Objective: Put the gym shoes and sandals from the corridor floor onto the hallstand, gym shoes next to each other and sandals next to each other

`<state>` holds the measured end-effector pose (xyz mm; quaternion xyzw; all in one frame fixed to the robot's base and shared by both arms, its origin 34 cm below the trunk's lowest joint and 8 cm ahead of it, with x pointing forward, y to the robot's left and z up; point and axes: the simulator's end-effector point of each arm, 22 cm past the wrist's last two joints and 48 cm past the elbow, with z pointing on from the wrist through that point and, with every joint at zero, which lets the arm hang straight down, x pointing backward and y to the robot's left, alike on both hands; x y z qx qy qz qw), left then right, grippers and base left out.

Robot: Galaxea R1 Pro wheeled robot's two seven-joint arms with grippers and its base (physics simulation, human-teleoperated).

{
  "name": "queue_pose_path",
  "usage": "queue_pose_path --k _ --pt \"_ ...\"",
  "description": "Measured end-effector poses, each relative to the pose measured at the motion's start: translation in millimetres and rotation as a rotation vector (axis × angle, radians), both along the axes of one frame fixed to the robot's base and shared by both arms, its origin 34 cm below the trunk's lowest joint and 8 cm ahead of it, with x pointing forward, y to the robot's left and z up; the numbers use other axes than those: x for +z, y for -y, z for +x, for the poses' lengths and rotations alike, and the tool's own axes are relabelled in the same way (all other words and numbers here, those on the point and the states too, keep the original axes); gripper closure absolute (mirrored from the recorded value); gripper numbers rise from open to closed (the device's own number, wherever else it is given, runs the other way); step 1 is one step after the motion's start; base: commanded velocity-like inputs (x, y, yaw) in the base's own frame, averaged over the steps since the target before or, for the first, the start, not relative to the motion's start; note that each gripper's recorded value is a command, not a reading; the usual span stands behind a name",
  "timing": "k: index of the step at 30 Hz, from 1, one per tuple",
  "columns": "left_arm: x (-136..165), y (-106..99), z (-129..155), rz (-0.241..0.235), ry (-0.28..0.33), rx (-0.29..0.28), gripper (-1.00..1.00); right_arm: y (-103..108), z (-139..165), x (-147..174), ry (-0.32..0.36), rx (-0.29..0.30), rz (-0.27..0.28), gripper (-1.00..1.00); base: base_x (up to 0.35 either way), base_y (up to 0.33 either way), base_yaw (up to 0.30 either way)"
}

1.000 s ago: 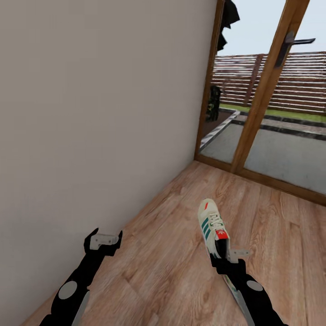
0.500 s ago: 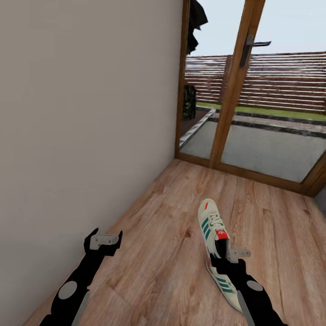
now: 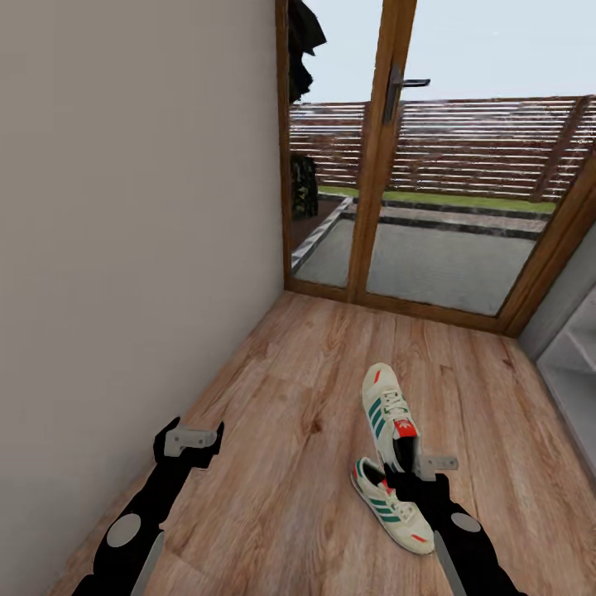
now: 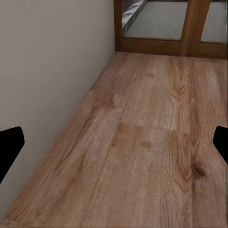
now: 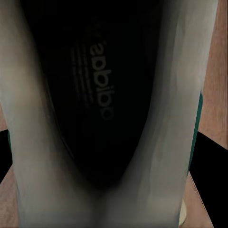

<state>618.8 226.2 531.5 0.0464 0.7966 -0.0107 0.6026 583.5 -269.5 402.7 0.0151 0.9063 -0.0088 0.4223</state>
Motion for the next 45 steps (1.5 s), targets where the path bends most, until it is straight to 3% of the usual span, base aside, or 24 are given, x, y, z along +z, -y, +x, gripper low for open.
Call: queue_pose_path --k 22,34,45 --pt "-0.3 0.4 0.0 0.000 0.000 -0.001 -1.00 0.0 0.4 0.4 0.001 0.000 0.000 1.00 0.018 0.007 -0.300" --pt "-0.1 0.1 0.0 0.000 0.000 0.000 -1.00 0.2 0.3 0.6 0.001 0.000 -0.001 1.00 0.213 0.126 -0.294" --pt "-0.3 0.2 0.0 0.001 0.000 -0.001 -1.00 0.7 0.6 0.6 0.002 0.000 -0.001 1.00 0.021 0.008 -0.026"
